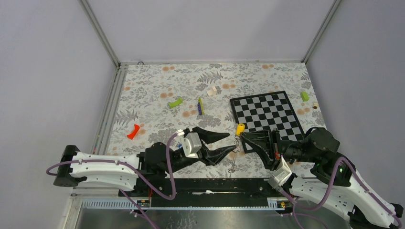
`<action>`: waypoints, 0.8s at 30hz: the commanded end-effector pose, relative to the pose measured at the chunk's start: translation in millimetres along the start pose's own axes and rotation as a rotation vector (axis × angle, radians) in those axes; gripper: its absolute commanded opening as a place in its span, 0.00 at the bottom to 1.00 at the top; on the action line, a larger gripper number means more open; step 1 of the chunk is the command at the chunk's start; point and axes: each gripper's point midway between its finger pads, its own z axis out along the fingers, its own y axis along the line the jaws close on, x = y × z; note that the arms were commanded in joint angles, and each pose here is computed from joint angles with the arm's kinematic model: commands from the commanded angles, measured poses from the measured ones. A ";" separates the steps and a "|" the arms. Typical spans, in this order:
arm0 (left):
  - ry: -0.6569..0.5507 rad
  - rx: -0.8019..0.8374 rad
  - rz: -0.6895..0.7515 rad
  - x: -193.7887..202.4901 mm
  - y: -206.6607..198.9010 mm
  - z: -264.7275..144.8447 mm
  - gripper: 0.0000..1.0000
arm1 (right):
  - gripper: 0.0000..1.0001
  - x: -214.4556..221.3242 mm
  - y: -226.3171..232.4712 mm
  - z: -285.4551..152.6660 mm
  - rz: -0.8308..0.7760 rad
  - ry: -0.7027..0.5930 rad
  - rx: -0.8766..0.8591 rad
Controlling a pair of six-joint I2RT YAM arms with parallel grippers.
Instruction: Remove the keys from the keyring
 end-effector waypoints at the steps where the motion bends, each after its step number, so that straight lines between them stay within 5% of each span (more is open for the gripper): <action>1: -0.120 0.002 -0.036 -43.5 -0.8 6.8 0.47 | 0.00 -11.7 -23.2 -2.5 -0.024 -0.037 0.051; 24: -0.064 -0.013 -0.035 -21.7 -1.7 14.4 0.43 | 0.00 -16.9 -24.5 1.1 -0.007 -0.074 0.057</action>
